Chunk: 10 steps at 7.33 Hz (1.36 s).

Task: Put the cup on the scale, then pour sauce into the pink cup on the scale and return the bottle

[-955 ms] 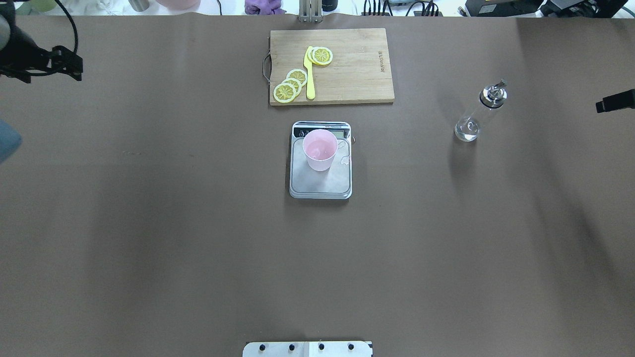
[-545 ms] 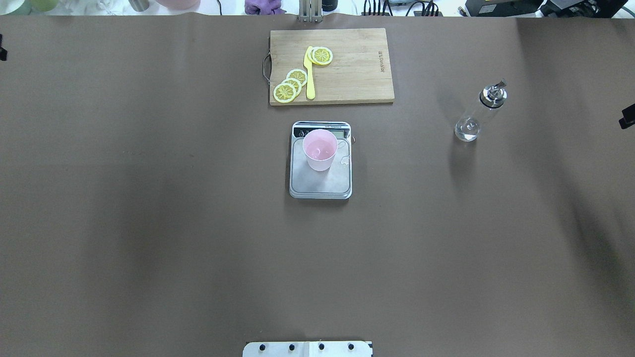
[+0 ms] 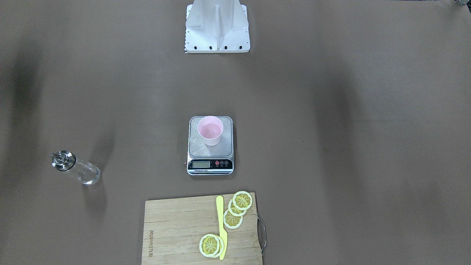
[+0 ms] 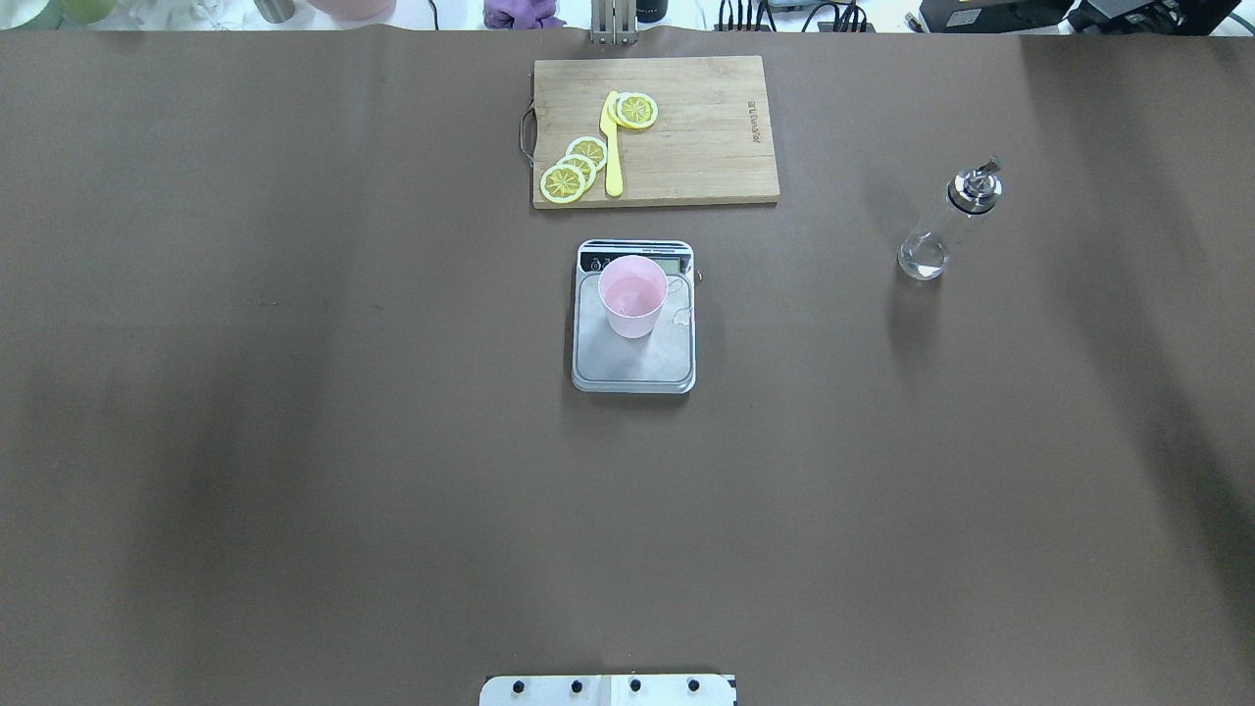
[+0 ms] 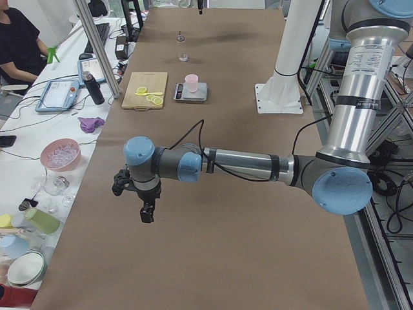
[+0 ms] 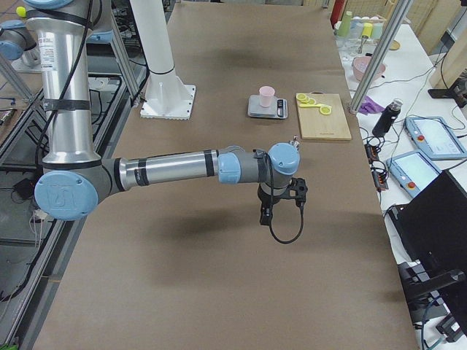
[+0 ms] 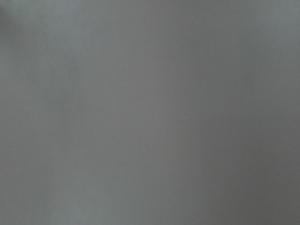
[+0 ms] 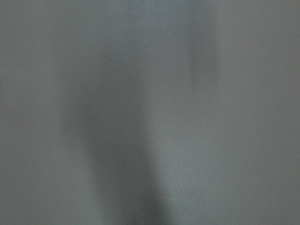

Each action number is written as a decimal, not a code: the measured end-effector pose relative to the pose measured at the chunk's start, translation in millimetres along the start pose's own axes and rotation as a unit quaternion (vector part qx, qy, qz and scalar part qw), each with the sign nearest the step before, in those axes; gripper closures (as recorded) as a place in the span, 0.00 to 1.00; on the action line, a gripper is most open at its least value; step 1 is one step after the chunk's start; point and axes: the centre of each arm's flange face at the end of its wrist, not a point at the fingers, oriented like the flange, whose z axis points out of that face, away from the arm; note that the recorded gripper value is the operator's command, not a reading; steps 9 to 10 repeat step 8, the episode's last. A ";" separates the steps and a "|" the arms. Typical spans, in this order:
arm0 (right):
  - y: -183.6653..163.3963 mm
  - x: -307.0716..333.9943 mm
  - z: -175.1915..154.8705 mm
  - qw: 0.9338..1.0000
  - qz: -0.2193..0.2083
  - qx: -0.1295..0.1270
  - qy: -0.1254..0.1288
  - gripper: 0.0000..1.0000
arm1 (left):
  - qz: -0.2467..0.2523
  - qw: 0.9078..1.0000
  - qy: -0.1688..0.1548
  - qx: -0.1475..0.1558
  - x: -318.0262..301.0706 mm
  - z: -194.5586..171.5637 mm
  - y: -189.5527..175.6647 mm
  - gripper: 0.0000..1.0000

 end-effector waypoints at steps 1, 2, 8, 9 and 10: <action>1.8 7.7 5.4 1.000 0.008 -0.006 -0.002 0.00 | -0.003 1.000 0.018 0.000 -2.2 -0.9 10.2 0.02; 2.6 13.5 10.2 1.000 0.015 -0.011 -0.002 0.00 | -0.003 1.000 0.025 0.002 -0.5 -3.6 14.2 0.02; 0.7 16.9 10.6 1.000 0.018 -0.012 -0.002 0.00 | -0.004 1.000 0.029 0.003 0.5 -5.5 16.7 0.02; 0.7 16.9 10.6 1.000 0.018 -0.012 -0.002 0.00 | -0.004 1.000 0.029 0.003 0.5 -5.5 16.7 0.02; 0.7 16.9 10.6 1.000 0.018 -0.012 -0.002 0.00 | -0.004 1.000 0.029 0.003 0.5 -5.5 16.7 0.02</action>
